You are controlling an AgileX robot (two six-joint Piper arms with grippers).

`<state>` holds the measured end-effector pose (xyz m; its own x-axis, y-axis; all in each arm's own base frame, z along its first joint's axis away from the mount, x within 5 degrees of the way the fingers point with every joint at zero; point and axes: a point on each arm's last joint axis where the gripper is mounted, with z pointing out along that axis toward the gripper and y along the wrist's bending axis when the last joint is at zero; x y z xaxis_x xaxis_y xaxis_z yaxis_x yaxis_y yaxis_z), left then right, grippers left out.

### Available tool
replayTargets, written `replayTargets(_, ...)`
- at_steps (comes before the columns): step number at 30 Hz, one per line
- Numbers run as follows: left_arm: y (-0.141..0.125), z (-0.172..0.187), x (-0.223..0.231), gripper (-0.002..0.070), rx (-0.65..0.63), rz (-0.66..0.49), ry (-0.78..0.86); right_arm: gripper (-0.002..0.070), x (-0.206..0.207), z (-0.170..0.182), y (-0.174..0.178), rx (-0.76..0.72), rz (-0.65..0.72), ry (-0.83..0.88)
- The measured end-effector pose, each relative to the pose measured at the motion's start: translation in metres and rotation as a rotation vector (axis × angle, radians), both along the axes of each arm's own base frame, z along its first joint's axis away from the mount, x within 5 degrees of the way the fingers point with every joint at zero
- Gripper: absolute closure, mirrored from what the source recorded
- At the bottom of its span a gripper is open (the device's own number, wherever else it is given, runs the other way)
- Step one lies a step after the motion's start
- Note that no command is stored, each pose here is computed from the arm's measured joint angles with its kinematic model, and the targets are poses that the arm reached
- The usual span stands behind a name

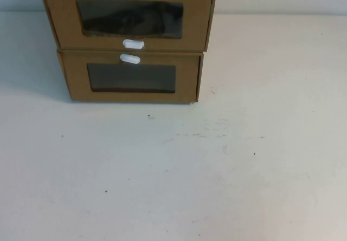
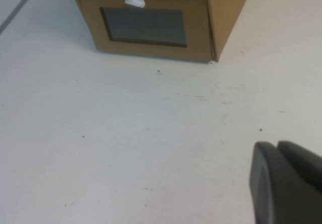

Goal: Close the shoe box

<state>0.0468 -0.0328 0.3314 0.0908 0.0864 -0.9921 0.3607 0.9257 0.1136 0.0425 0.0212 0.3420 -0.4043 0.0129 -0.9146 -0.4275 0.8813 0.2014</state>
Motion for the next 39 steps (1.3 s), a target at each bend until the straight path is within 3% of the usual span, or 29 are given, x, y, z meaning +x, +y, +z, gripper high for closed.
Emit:
replayTargets(5,0.008,-0.041,-0.007,0.0680,-0.046,0.090,-0.045,0.0687,-0.005,-0.026,-0.004,0.049,-0.001,-0.095)
replayTargets(10,0.017,-0.083,0.006,0.0680,-0.091,0.186,0.018,0.0687,0.006,-0.052,0.007,0.099,0.029,-0.204)
replayTargets(17,0.026,-0.128,0.014,0.0680,-0.122,0.294,0.100,0.0687,0.022,-0.083,0.022,0.129,0.057,-0.178)
replayTargets(39,0.026,-0.134,0.015,0.0680,-0.130,0.297,0.117,0.0687,0.027,-0.102,0.024,0.062,0.055,-0.098)
